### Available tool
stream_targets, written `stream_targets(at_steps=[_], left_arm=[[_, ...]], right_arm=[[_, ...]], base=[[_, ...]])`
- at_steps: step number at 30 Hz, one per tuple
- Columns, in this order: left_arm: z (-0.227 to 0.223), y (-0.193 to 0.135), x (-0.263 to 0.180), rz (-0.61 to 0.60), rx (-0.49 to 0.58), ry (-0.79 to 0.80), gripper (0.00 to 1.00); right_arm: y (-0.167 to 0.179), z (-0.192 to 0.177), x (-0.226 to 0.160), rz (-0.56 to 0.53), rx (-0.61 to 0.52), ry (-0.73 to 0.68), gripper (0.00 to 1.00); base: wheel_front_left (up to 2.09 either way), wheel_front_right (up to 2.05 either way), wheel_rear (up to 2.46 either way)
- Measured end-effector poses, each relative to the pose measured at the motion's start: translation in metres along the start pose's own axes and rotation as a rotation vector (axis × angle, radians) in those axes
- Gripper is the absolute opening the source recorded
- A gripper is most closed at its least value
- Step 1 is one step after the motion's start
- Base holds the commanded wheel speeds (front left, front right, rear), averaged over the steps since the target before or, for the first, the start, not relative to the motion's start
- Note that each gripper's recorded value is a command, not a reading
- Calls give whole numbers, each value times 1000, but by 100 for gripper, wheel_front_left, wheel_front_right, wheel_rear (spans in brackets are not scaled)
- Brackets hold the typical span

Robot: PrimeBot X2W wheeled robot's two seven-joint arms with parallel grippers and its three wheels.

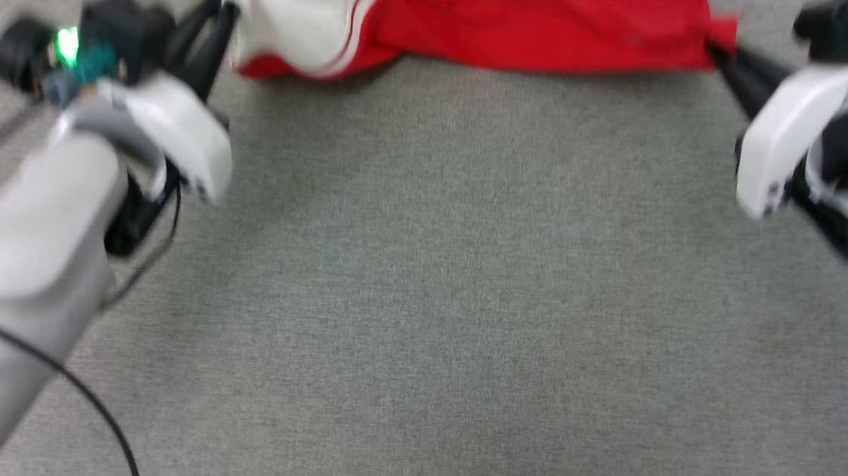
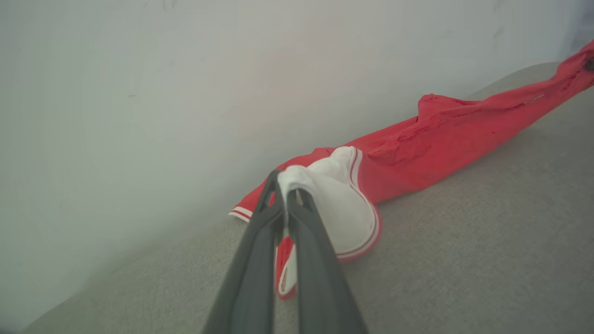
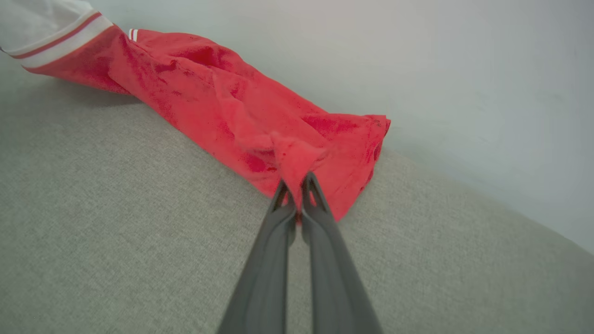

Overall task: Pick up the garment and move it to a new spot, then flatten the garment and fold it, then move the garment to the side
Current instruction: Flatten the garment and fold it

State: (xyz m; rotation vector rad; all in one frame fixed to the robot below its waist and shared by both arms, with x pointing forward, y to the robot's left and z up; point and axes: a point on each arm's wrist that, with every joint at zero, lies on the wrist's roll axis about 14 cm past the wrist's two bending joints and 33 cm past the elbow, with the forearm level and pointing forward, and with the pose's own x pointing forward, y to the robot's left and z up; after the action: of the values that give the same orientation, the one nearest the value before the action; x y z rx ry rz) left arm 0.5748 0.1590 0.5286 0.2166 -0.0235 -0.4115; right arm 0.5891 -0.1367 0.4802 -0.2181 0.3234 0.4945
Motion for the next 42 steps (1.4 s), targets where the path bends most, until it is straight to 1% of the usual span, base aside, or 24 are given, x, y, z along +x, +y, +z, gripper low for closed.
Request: stream_targets(at_steps=[6, 7, 11, 17, 22, 27, 29, 34, 38, 42], left_arm=[[-24, -29, -70, 28, -97, 59, 0], [-40, -43, -110, 51, -142, 117, 0], [-55, -66, -159, 65, -198, 197, 0], [-65, -90, -214, 112, -299, 271, 0], [-72, -119, -251, 113, -384, 326, 0], [-83, -131, -284, 138, -420, 383, 0], [-88, -140, -295, 140, -452, 409, 0], [-100, -153, -312, 129, -489, 471, 0], [-103, -155, -313, 109, -478, 489, 0], [-88, -141, -293, 99, -424, 420, 0]], right_arm=[[20, -46, -45, 20, 64, 75, 0], [35, -67, -68, 40, 84, 114, 0], [43, -85, -98, 37, 133, 136, 0], [57, -114, -138, 46, 174, 189, 0], [71, -140, -170, 52, 219, 239, 0], [90, -162, -198, 74, 274, 276, 0], [97, -169, -209, 86, 284, 291, 0], [105, -181, -227, 92, 316, 318, 0], [100, -179, -228, 78, 318, 310, 0], [102, -168, -217, 84, 330, 278, 0]], base=[[0, 0, 0], [0, 0, 0], [0, 0, 0], [0, 0, 0], [0, 0, 0], [0, 0, 0], [0, 0, 0], [0, 0, 0], [0, 0, 0], [0, 0, 0]])
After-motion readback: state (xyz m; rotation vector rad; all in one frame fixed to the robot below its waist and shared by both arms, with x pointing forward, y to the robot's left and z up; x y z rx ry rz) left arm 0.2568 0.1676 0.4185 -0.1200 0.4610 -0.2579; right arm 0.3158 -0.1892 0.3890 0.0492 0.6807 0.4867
